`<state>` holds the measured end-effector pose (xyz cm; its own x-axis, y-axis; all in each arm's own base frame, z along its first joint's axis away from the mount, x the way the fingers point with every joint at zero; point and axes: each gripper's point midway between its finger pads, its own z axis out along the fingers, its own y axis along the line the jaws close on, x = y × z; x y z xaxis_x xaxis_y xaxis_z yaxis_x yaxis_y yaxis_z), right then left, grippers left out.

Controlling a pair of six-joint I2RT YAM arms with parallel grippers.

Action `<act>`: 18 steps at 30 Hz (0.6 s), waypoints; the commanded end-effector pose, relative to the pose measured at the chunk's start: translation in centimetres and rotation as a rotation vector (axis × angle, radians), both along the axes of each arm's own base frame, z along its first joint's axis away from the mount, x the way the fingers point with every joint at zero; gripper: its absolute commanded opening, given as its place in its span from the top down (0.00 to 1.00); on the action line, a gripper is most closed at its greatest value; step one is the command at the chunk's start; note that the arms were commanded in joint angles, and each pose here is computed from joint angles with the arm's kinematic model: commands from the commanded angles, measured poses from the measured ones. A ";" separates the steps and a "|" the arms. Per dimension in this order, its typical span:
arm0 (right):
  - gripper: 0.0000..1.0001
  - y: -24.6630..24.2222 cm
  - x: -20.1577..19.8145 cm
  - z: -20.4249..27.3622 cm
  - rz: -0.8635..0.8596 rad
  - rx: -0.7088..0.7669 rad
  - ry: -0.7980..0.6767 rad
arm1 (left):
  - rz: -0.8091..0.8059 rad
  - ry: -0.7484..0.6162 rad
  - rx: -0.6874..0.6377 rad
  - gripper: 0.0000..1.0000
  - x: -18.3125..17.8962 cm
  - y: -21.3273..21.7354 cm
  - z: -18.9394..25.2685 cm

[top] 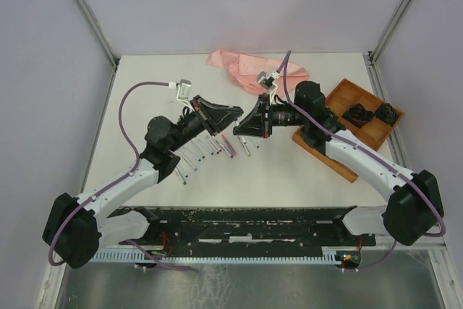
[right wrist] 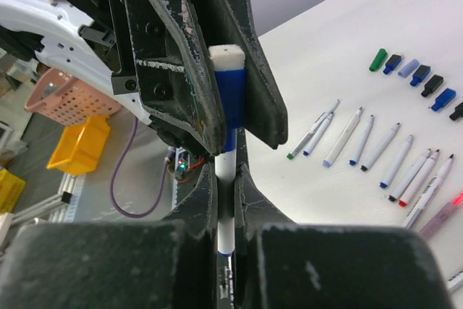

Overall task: Open the pen caps
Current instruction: Open the pen cap from the pen.

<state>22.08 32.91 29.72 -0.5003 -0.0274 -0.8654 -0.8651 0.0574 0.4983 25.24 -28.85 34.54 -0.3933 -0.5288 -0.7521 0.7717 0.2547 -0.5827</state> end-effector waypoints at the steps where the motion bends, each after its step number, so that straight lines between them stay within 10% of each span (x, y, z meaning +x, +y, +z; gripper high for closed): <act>1: 1.00 0.2 0.1 0.9 0.011 0.022 -0.031 | 0.111 -0.107 -0.025 0.97 1.9 1.3 4.1; 10: 1.00 1.4 1.2 -3.4 0.059 -0.069 0.120 | 0.421 -0.266 -0.175 0.97 10.2 10.7 15.4; 18: 1.00 -0.9 4.7 -4.6 -0.085 -0.188 0.046 | 0.419 -0.146 -0.132 0.97 13.6 10.8 11.8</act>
